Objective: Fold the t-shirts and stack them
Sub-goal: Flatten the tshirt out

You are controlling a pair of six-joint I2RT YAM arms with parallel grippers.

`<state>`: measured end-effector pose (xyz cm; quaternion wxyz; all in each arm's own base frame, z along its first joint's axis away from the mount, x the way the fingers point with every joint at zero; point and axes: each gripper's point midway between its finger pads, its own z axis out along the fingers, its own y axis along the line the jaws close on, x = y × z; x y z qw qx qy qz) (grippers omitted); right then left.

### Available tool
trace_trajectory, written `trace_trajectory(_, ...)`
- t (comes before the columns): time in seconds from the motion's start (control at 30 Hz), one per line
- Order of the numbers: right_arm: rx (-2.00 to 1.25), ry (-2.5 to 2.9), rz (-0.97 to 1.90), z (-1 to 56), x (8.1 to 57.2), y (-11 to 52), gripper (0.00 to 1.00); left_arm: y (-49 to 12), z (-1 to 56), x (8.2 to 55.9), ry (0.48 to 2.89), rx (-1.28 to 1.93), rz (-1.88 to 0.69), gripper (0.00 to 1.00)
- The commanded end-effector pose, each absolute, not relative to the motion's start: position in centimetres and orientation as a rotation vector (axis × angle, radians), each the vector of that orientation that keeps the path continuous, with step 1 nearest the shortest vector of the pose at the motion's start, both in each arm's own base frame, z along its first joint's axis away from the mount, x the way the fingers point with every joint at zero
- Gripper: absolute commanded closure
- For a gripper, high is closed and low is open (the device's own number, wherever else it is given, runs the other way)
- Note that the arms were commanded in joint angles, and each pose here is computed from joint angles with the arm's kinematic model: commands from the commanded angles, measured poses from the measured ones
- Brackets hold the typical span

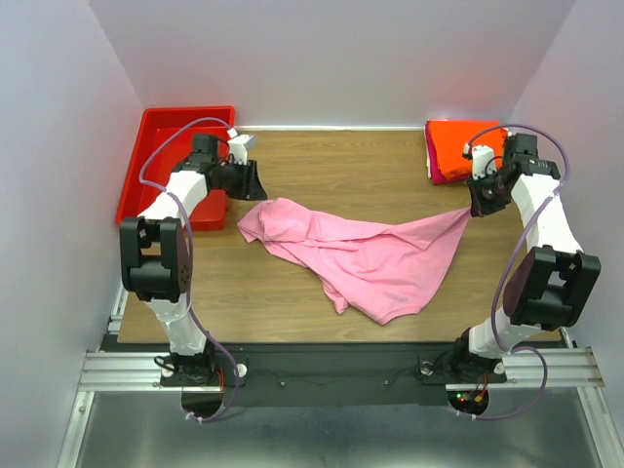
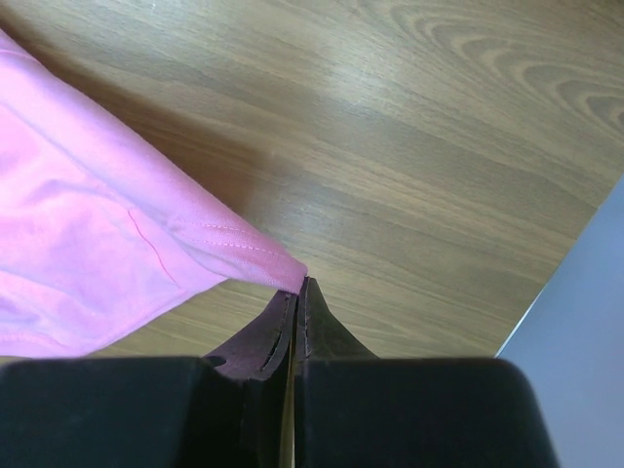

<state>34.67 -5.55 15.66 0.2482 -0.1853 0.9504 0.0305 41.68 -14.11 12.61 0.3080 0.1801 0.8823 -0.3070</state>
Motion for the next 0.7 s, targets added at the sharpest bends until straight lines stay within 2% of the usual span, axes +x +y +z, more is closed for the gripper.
trace_trajectory(0.0,-0.486,2.555,0.106,16.5,34.7,-5.2,1.00,-13.2,16.8,41.6,2.240,0.545,-0.813,0.55)
trace_trajectory(0.07,-0.484,2.557,0.110,16.4,34.6,-5.1,0.99,-13.0,16.5,39.7,2.230,0.659,-0.796,0.55)
trace_trajectory(0.3,-0.475,2.560,0.117,16.3,34.3,-4.9,0.99,-9.6,15.1,35.2,2.064,1.181,-0.450,0.52)
trace_trajectory(0.47,-0.473,2.565,0.124,16.1,34.2,-4.8,0.99,-8.9,15.2,32.4,1.694,1.616,-0.203,0.51)
trace_trajectory(0.67,-0.469,2.571,0.141,15.9,34.1,-4.4,0.99,-11.7,13.2,30.0,1.397,1.851,-0.112,0.51)
